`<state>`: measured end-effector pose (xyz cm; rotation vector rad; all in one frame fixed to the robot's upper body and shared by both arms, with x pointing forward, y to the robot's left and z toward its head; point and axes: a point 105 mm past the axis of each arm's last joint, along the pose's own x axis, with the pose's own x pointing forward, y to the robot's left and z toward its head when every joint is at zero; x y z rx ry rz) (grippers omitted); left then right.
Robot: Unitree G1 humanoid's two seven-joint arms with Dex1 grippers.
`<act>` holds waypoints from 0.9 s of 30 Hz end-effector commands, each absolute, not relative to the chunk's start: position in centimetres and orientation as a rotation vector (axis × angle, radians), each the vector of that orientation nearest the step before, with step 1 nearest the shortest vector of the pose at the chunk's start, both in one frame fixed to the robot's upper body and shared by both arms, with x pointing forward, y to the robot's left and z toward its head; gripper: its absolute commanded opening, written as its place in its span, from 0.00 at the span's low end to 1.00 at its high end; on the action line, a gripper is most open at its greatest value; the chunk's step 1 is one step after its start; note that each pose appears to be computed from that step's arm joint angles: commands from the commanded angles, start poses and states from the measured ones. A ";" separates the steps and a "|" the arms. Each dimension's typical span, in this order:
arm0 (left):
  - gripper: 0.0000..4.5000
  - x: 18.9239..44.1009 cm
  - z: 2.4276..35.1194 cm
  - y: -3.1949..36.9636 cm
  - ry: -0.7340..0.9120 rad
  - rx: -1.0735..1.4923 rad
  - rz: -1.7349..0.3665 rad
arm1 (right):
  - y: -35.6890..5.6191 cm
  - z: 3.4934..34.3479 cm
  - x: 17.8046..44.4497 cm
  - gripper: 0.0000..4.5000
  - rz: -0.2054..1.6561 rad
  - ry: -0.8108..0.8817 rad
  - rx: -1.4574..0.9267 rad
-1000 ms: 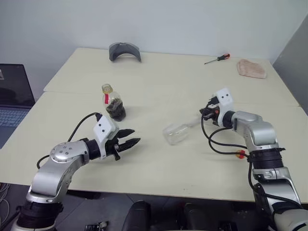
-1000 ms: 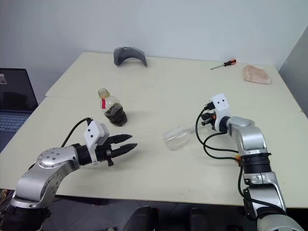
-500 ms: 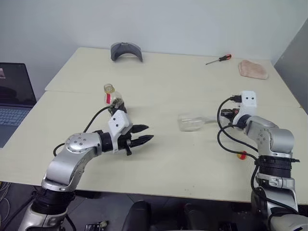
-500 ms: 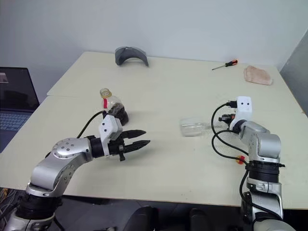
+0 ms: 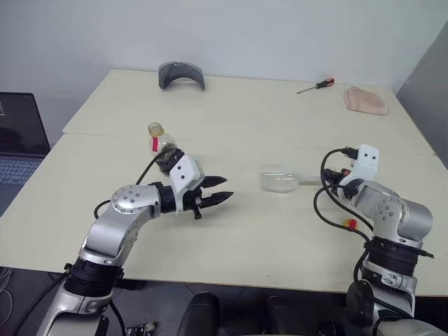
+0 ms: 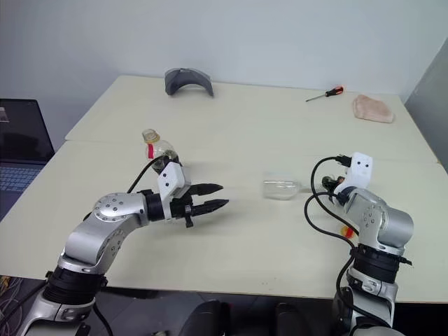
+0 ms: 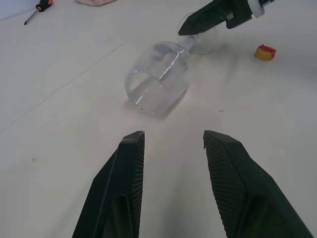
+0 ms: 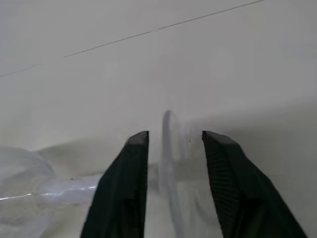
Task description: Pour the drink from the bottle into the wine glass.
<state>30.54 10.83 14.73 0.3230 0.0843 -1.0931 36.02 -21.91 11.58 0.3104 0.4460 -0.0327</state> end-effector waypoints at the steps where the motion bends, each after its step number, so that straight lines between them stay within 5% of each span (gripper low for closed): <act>1: 0.44 30.6 15.8 10.5 0.035 0.349 -1.099 | -22.3 10.4 35.4 0.65 -0.062 0.503 0.312; 5: 0.44 30.6 15.9 10.4 0.032 0.349 -1.096 | -22.4 11.4 35.6 0.97 -0.047 0.476 0.272; 6: 0.44 30.6 15.9 10.4 0.031 0.349 -1.096 | -22.4 11.7 35.7 0.99 -0.045 0.472 0.273; 20: 0.44 30.5 15.9 10.2 0.027 0.337 -1.089 | -20.1 17.9 35.7 0.99 0.232 0.360 0.274; 27: 0.44 30.5 15.9 10.1 0.026 0.334 -1.084 | -20.0 21.6 33.1 0.99 0.601 0.218 -0.316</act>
